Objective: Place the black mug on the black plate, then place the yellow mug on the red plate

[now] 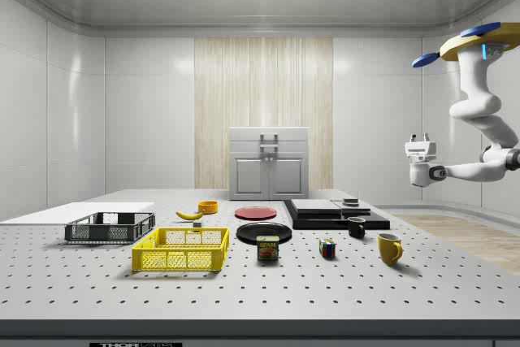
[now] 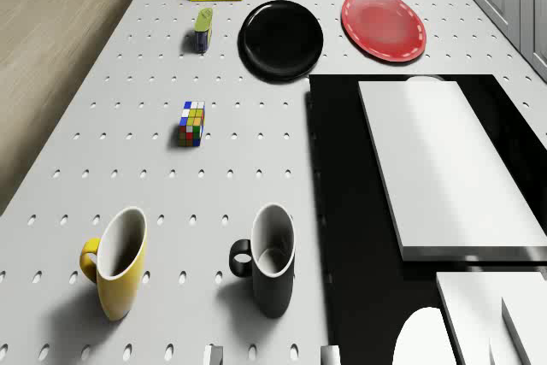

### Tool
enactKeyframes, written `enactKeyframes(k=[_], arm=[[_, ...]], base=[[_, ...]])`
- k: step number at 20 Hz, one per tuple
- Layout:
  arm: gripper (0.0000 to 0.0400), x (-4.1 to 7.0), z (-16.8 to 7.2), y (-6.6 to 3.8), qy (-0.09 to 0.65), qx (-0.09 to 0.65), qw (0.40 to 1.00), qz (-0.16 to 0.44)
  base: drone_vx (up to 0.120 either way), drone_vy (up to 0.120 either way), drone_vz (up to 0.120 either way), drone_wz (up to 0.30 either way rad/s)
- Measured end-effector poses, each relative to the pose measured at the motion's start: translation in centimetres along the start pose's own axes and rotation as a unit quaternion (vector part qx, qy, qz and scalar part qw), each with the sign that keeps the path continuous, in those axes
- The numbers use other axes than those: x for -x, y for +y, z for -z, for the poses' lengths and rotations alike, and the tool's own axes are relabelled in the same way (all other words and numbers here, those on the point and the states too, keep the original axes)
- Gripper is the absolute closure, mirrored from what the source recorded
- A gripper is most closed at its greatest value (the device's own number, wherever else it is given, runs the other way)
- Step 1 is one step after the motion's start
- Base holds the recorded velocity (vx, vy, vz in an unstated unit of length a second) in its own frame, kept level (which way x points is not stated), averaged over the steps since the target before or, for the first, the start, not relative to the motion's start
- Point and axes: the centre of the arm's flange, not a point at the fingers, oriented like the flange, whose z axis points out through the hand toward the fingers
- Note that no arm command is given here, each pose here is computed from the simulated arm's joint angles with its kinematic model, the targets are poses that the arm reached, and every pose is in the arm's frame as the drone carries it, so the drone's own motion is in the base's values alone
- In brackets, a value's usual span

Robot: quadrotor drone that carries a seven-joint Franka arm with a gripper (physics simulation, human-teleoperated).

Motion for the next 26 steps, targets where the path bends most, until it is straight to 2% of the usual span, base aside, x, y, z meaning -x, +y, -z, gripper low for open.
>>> enactKeyframes(k=[7,12,18,26], arm=[[0.0,0.2,5.0,0.2,0.002,-0.002,1.0,0.0],[0.0,0.1,7.5,0.1,0.003,-0.003,1.0,0.0],[0.0,0.0,8.8,0.0,0.005,-0.005,1.0,0.0],[0.0,0.0,9.3,0.0,0.007,-0.007,1.0,0.0]], base=[[0.0,0.0,0.0,0.0],[0.032,0.0,0.0,0.0],[0.12,0.0,0.0,0.0],[0.12,0.0,0.0,0.0]])
